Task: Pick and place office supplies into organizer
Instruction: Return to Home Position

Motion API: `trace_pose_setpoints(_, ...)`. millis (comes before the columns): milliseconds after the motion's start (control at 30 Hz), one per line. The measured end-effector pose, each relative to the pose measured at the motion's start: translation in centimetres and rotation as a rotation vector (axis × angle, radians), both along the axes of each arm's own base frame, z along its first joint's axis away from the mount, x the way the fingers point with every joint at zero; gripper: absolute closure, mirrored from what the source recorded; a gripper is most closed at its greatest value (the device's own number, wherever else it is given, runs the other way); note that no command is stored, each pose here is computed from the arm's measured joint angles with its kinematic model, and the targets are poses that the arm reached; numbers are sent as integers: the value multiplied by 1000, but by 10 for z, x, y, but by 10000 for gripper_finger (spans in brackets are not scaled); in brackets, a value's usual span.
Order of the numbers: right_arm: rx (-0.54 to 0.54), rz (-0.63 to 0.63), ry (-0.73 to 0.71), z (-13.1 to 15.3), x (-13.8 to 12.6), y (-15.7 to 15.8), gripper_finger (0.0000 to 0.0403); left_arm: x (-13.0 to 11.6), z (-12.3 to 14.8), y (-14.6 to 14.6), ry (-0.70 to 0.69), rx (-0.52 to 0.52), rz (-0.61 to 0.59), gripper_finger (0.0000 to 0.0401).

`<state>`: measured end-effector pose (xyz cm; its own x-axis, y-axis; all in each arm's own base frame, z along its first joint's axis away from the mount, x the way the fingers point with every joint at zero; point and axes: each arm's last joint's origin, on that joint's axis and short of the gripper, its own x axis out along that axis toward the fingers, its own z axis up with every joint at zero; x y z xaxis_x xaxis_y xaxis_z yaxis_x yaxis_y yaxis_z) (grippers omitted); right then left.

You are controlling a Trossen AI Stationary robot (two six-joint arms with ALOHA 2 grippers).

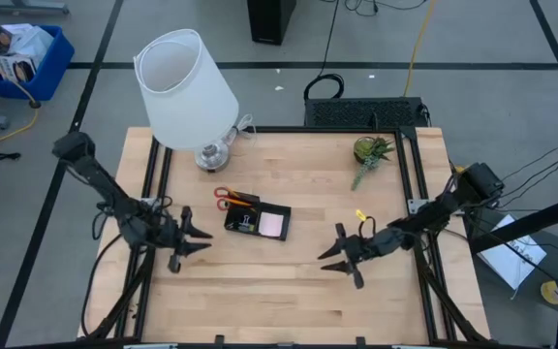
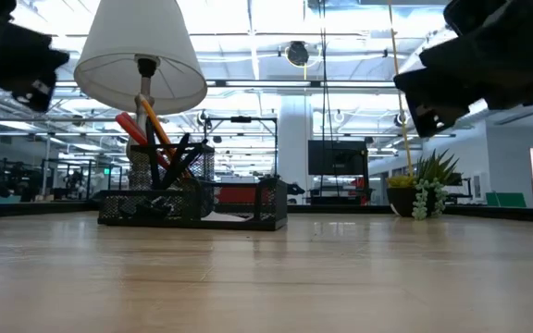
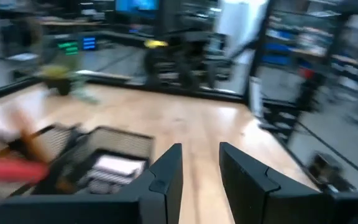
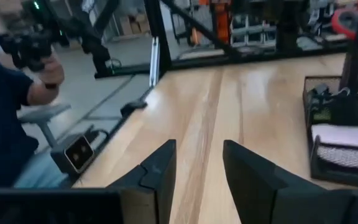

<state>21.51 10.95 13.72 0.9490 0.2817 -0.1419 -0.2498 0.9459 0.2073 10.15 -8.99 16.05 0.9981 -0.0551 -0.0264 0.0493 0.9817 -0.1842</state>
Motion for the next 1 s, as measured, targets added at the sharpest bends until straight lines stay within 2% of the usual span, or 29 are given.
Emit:
trace_pose_setpoints(67,11,-4,-16,-1,-5,-3,279,6,2,3,-20,24,-86,293)
trace_pose_setpoints(167,-13,-7,-10,-9,-15,-9,279,13,4,10,-44,60,-145,293)
trace_pose_setpoints(333,-31,-8,-127,-9,-36,-22,278,23,3,25,-29,72,-38,293)
trace_pose_setpoints(433,-38,-14,-176,-11,-52,-31,279,28,1,33,-16,73,-46,293)
trace_pose_setpoints(533,-7,-68,-165,-8,-54,-34,280,32,1,41,-11,48,-56,293)
trace_pose_setpoints(633,-33,-97,-164,-6,-54,-36,278,35,-3,54,37,14,43,293)
trace_pose_setpoints(700,-41,-101,-225,3,-55,-38,277,35,-5,61,61,8,83,293)
trace_pose_setpoints(800,-52,-108,-271,13,-58,-41,279,35,-2,65,40,10,14,293)
trace_pose_setpoints(867,-55,-66,-295,19,-60,-43,281,33,1,68,18,14,-30,293)
trace_pose_setpoints(1000,-54,23,-283,28,-68,-48,281,27,6,74,-10,13,-10,293)
